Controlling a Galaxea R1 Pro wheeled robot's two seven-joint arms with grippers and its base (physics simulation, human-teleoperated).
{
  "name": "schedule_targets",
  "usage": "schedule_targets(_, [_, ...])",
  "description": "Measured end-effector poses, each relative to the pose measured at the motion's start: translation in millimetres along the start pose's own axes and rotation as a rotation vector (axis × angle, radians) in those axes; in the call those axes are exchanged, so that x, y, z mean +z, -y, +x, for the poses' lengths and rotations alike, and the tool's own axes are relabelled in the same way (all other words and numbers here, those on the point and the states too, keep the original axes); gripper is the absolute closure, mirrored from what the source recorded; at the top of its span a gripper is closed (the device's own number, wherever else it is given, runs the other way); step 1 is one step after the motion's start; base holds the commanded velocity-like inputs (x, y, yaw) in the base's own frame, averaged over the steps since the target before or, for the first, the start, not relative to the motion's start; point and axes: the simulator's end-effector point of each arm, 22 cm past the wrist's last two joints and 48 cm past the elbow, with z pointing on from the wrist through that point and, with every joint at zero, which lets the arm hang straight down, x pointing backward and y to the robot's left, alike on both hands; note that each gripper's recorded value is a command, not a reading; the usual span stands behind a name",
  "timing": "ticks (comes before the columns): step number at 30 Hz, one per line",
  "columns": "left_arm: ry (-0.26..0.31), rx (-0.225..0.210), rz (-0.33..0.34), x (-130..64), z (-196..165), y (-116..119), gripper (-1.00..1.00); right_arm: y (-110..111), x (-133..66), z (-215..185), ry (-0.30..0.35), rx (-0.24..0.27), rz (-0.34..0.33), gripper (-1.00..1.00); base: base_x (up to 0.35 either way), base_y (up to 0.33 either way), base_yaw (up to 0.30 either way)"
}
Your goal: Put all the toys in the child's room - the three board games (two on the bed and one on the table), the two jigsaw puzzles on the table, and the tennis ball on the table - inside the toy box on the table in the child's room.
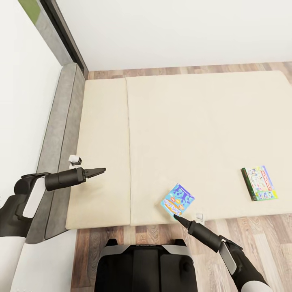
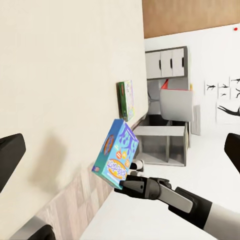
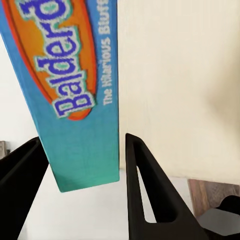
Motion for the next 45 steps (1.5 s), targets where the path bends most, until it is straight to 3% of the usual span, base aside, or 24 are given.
schedule_targets(12, [0.012, -0.001, 0.001, -6.0, 0, 8, -1.0, -7, -5.6, 4, 0.001, -0.001, 0.0, 1.0, 0.0, 0.0, 0.0])
schedule_targets(22, [0.011, -0.002, 0.003, -7.4, 3, 13, -1.0, -10, -9.2, 3, 0.018, -0.039, 0.004, 1.0, 0.0, 0.0, 0.0])
schedule_targets(45, [0.01, -0.001, 0.0, -7.7, 3, 12, -1.0, -10, -9.1, 3, 0.019, -0.04, 0.004, 1.0, 0.0, 0.0, 0.0])
